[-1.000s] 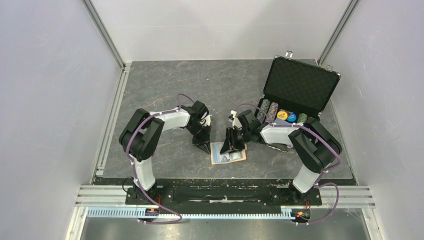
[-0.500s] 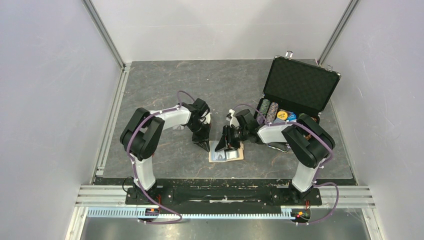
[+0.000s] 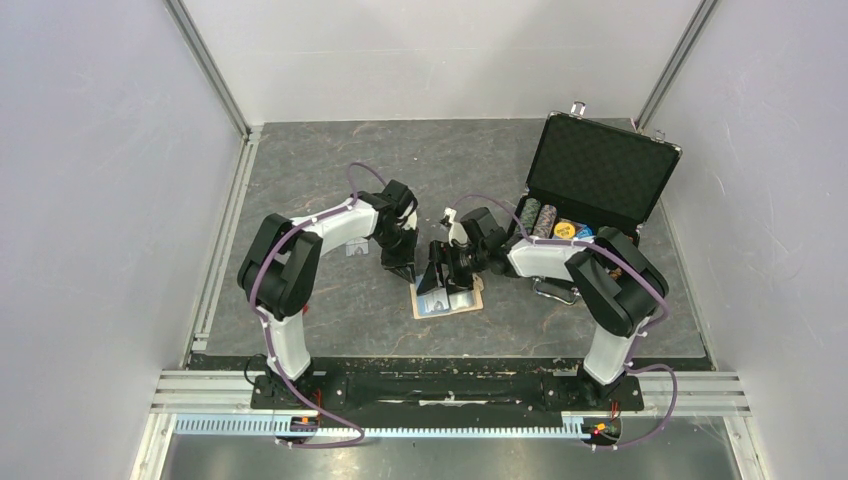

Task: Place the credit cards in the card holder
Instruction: Insert the credit card into the card holder.

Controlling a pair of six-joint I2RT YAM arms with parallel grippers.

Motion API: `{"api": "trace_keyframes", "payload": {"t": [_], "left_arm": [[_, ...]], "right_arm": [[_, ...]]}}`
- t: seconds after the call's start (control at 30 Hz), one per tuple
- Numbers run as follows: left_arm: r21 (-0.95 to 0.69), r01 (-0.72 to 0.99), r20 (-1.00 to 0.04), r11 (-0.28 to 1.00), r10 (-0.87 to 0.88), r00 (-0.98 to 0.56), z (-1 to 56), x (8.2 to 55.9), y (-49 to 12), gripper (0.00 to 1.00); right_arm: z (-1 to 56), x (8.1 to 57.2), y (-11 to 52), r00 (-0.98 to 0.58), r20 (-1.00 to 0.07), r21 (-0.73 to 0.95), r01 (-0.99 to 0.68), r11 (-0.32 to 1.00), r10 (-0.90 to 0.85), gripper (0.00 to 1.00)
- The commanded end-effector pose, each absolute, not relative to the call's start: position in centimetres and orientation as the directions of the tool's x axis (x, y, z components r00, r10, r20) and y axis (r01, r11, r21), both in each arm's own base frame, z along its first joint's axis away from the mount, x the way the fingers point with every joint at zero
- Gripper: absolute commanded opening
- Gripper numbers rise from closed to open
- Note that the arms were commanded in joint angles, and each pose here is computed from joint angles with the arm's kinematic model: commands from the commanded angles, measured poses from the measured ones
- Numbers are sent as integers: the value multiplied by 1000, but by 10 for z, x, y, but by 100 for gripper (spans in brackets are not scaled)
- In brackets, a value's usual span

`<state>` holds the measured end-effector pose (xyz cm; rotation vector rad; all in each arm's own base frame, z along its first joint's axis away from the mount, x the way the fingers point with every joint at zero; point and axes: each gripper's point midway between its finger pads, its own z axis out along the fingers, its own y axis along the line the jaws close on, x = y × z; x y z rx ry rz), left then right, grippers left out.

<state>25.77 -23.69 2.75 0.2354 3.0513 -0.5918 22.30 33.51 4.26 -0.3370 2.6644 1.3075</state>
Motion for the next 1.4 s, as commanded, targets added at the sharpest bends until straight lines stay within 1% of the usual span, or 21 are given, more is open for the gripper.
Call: {"api": "trace_keyframes", "payload": {"t": [0.0,0.2,0.37,0.5,0.6,0.73,0.83,0.87,0.93,1.07,1.1,1.2,1.27,1.3,1.37], "left_arm": [[-377,212,-123,902,178,-976,45,263,-237,2],[-435,209,-103,876,182,-978,50,256,-245,2],[-459,203,-100,865,177,-979,54,252,-248,5],[-498,192,-98,845,165,-981,59,250,-253,11],[-524,183,-88,832,161,-983,61,246,-257,22],[-564,165,-78,809,147,-986,65,242,-263,32],[-584,146,-71,798,129,-989,66,241,-266,34],[-585,140,-68,799,124,-990,65,241,-266,35],[-585,131,-64,801,115,-991,65,240,-267,35],[-584,108,-57,805,92,-994,63,241,-267,35],[-581,102,-54,808,87,-995,63,242,-267,35],[-560,90,-53,823,72,-996,60,243,-263,37],[-548,82,-54,833,63,-997,59,243,-261,41],[-546,75,-50,835,57,-997,58,242,-261,43],[-547,61,-46,835,43,-998,59,242,-261,44]], "right_arm": [[30,218,311,-954,-239,664,-295,687,-179,79],[38,219,310,-947,-246,646,-319,694,-206,85],[44,221,306,-938,-260,617,-345,708,-230,84],[45,223,301,-926,-273,582,-374,722,-259,76],[49,226,299,-916,-289,564,-399,723,-279,72],[56,227,303,-907,-305,571,-418,706,-290,68],[49,221,302,-912,-278,585,-410,700,-302,64],[46,218,303,-916,-262,597,-400,696,-303,61],[41,210,303,-927,-223,623,-373,688,-301,51],[39,200,308,-942,-176,677,-327,659,-287,41],[38,198,310,-944,-166,684,-319,655,-286,40],[41,200,315,-945,-157,702,-310,641,-285,40],[46,203,321,-945,-157,719,-309,623,-288,44],[47,205,322,-942,-162,718,-316,620,-293,48],[49,211,318,-934,-178,678,-345,649,-310,59]]}}
